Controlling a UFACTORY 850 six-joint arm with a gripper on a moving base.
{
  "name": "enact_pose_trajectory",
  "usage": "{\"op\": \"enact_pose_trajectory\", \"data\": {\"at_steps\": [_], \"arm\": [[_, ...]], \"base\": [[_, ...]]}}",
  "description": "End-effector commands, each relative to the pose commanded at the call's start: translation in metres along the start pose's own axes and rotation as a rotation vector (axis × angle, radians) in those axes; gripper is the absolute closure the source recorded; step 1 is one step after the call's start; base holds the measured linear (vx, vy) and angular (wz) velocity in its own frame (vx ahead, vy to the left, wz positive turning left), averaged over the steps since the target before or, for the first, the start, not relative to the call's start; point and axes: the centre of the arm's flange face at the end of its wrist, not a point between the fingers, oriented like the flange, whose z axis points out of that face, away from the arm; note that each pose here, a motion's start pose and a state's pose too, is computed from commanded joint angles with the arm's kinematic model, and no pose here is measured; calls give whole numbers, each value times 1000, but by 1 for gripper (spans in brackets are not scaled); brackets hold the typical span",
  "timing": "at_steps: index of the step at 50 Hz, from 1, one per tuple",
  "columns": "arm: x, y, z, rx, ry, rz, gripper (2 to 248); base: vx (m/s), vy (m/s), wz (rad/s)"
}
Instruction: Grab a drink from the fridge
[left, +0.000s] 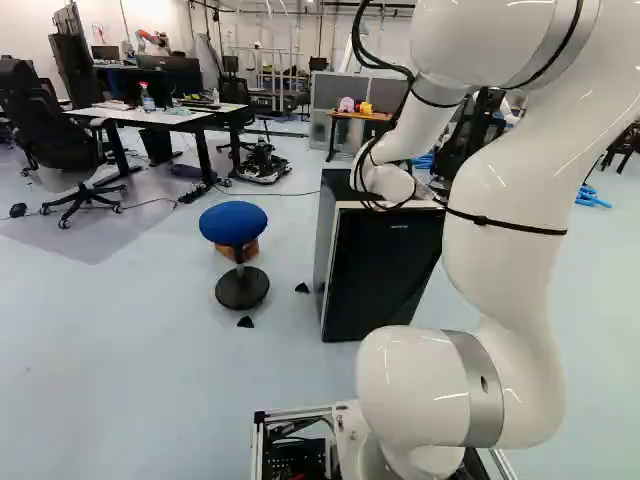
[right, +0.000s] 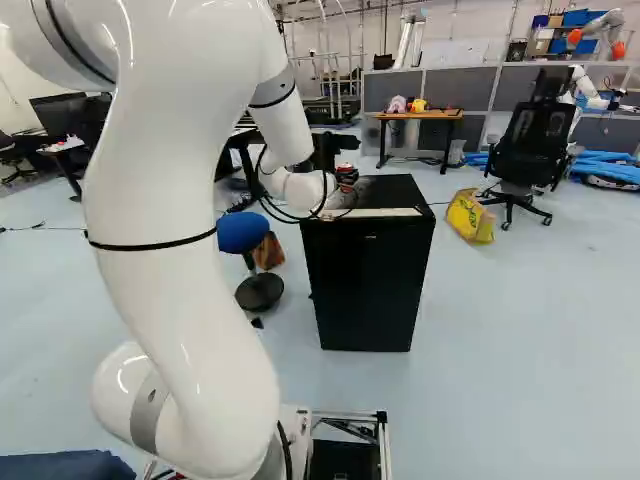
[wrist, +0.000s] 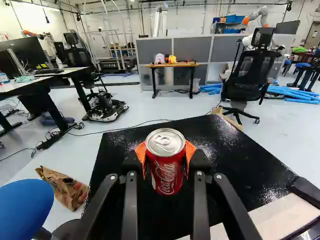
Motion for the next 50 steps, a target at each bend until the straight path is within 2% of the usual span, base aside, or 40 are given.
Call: {"op": "enact_pose_trajectory", "data": {"at_steps": [25,50], "arm": [[-2,-5,-14,12,-7,-5,153],[-11,-16,-53,47,-27,-19,153]], "base": [[0,0,0],[0,0,0]]}}
